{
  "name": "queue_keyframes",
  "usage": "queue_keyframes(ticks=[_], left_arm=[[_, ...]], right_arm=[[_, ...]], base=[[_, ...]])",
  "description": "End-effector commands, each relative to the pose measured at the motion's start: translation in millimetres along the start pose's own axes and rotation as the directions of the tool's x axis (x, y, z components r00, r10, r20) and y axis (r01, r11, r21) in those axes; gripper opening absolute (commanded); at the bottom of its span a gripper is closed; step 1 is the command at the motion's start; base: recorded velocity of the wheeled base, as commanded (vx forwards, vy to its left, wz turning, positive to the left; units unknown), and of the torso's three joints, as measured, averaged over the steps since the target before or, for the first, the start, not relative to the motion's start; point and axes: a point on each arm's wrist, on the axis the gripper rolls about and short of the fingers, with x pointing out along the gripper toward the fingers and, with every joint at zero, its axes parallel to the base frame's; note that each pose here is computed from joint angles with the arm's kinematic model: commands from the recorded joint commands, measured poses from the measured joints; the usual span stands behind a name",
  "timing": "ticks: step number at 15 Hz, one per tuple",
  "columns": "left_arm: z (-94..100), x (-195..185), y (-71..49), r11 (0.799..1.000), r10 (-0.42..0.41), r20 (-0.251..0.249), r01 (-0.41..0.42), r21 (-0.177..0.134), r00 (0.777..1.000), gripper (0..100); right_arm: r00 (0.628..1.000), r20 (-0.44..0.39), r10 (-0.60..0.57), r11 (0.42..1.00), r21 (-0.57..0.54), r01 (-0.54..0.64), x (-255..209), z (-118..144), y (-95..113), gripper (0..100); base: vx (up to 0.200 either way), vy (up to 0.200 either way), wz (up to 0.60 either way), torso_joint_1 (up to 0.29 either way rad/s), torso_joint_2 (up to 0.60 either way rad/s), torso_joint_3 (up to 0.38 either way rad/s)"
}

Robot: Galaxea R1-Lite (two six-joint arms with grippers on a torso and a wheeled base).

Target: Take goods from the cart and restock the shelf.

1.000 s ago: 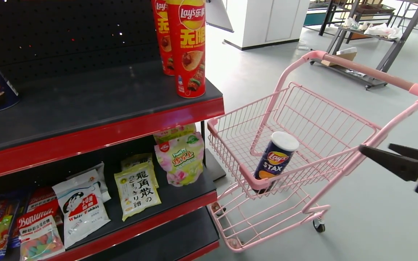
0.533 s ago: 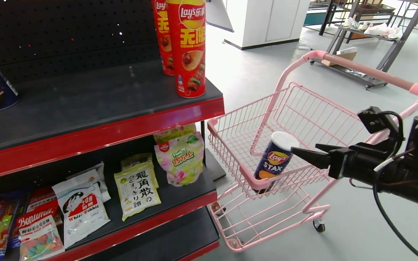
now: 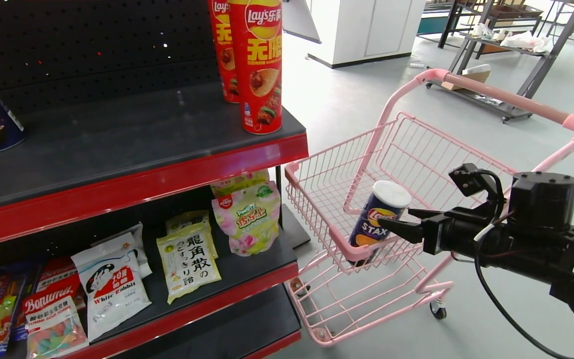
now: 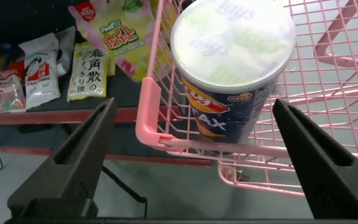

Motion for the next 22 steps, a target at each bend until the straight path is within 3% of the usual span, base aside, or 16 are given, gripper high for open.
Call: queue_keyframes(ticks=[1,11,19,20,22], left_arm=[[0.0,0.1,0.0,1.0,0.002,-0.001,-0.002,0.0,1.0,100],[0.0,0.1,0.0,1.0,0.002,-0.001,-0.002,0.005,1.0,100],[0.0,0.1,0.0,1.0,0.005,-0.001,-0.005,0.008,1.0,100],[0.0,0.1,0.1,1.0,0.003,-0.001,-0.003,0.008,1.0,100],[0.0,0.1,0.0,1.0,0.005,-0.001,-0.005,0.009,1.0,100]], right_arm=[[0.999,-0.031,0.014,1.0,0.009,-0.013,12.7,-10.5,-5.2,100],[0.998,0.054,-0.042,0.999,-0.005,0.042,59.4,-18.0,-47.4,100],[0.996,0.087,-0.007,1.0,-0.021,0.009,78.2,-9.0,-47.4,100],[0.996,0.085,-0.012,1.0,-0.021,0.014,79.5,-10.5,-47.6,0],[0.997,0.081,-0.014,1.0,-0.015,0.016,79.1,-11.7,-48.7,0]], base=[[0.0,0.0,0.0,0.0,0.0,0.0],[0.0,0.0,0.0,0.0,0.0,0.0],[0.0,0.0,0.0,0.0,0.0,0.0],[0.0,0.0,0.0,0.0,0.0,0.0],[0.0,0.0,0.0,0.0,0.0,0.0]])
